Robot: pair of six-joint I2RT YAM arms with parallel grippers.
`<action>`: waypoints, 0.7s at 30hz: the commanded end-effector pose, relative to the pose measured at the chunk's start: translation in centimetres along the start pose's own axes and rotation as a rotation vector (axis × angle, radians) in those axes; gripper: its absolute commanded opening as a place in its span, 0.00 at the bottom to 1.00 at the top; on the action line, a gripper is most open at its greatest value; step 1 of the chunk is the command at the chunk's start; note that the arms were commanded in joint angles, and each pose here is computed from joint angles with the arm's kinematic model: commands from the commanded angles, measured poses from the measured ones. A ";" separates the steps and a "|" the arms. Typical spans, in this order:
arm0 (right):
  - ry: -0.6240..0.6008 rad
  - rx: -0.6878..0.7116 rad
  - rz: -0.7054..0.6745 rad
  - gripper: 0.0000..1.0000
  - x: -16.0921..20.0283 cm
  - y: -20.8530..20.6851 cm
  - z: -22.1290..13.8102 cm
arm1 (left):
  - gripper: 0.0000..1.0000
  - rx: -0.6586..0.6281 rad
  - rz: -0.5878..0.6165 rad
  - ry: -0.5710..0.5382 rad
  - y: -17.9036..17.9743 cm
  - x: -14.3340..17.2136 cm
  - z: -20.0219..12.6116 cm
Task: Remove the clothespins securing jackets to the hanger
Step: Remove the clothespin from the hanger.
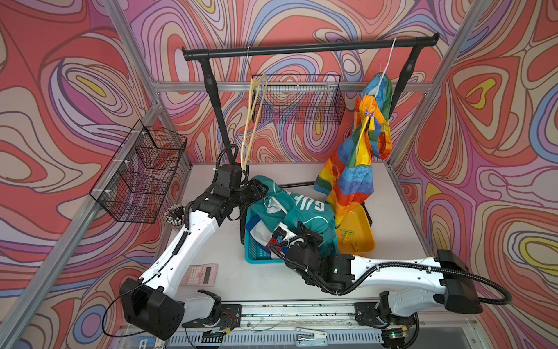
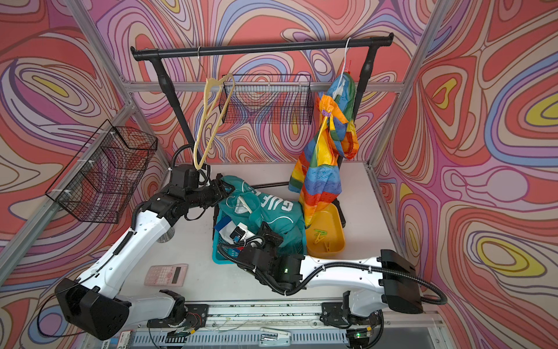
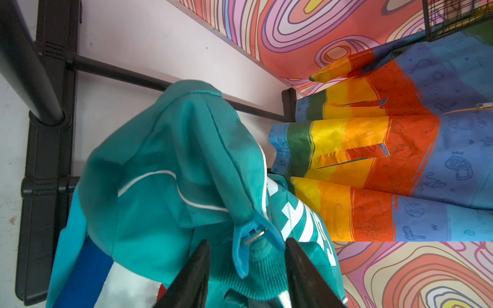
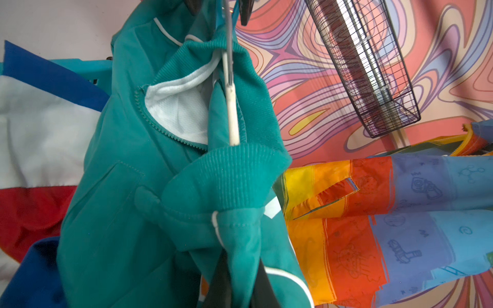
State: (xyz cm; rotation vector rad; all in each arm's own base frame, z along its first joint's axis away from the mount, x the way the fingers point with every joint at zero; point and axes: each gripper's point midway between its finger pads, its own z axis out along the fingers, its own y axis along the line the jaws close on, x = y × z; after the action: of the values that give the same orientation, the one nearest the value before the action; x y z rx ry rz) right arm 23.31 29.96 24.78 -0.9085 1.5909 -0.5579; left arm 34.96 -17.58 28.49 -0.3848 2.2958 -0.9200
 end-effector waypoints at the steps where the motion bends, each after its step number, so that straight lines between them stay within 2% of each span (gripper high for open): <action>1: -0.026 0.098 0.080 0.00 -1.1 -1.8 -0.2 | 0.48 -0.023 -0.043 -0.007 0.2 -0.7 -0.1; 11: -0.039 0.111 0.054 0.00 -1.1 -1.5 0.0 | 0.40 -0.032 -0.082 -0.026 0.0 -1.4 -0.2; 21: -0.035 0.116 0.046 0.00 -1.0 -1.4 0.0 | 0.23 -0.026 -0.092 -0.028 0.0 -1.6 -0.2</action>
State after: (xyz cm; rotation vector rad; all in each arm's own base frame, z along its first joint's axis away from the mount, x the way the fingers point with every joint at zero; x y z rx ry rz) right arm 23.55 30.16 24.97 -0.9001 1.5263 -0.6181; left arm 35.79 -17.21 29.10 -0.4801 2.2864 -0.9313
